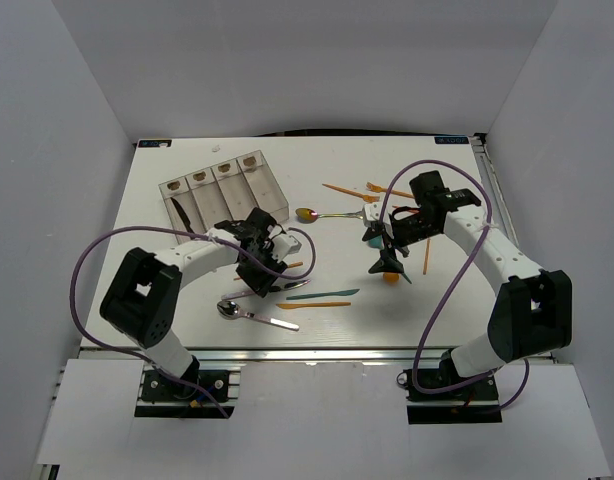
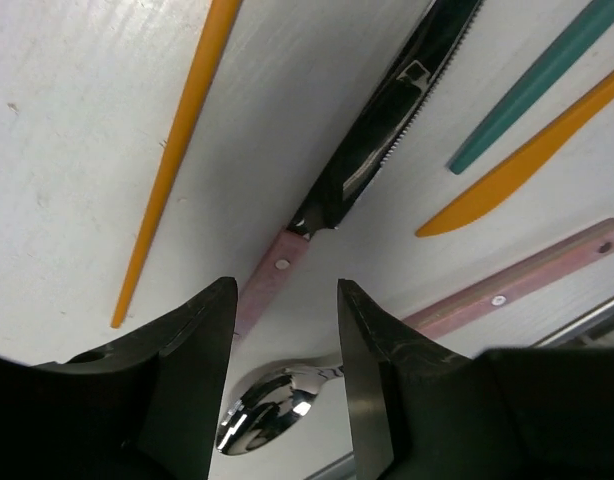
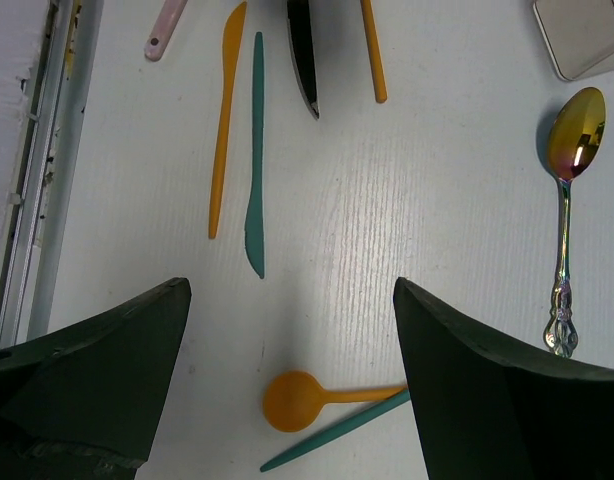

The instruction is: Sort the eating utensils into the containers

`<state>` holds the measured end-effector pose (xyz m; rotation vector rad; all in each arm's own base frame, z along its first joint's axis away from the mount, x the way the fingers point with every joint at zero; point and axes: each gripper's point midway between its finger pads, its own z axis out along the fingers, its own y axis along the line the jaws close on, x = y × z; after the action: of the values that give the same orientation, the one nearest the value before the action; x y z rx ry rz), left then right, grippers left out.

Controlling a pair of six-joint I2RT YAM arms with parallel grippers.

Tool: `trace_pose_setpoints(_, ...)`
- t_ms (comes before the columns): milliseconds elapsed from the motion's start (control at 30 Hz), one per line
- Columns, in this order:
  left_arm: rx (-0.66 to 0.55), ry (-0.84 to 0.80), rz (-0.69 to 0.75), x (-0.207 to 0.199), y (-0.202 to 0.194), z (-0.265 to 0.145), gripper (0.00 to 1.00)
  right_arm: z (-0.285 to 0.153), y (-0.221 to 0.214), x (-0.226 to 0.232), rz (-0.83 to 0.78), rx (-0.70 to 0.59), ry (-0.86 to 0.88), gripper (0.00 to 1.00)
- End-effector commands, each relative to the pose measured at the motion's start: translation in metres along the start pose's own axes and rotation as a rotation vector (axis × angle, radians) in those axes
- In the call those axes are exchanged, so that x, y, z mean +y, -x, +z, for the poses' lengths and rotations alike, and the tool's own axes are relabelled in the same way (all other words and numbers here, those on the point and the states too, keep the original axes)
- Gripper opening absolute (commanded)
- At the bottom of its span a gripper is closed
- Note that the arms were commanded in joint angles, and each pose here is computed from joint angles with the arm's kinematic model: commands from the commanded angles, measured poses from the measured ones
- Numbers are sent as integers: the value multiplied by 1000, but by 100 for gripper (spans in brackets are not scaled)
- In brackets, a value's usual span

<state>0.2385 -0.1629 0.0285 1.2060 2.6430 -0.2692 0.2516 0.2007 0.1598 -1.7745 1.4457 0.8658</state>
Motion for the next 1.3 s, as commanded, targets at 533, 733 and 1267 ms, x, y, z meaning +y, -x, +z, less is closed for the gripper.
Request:
trace_pose_setpoints(533, 0, 145, 56, 25, -9, 23, 34, 0, 10, 8, 6, -49, 10, 89)
trace_pose_setpoints(733, -12, 198, 58, 37, -3, 30, 27, 0, 9, 7, 7, -46, 10, 89)
trace_pose_setpoints(1267, -214, 326, 62, 63, 71, -13, 9, -1, 8, 10, 11, -42, 6, 89)
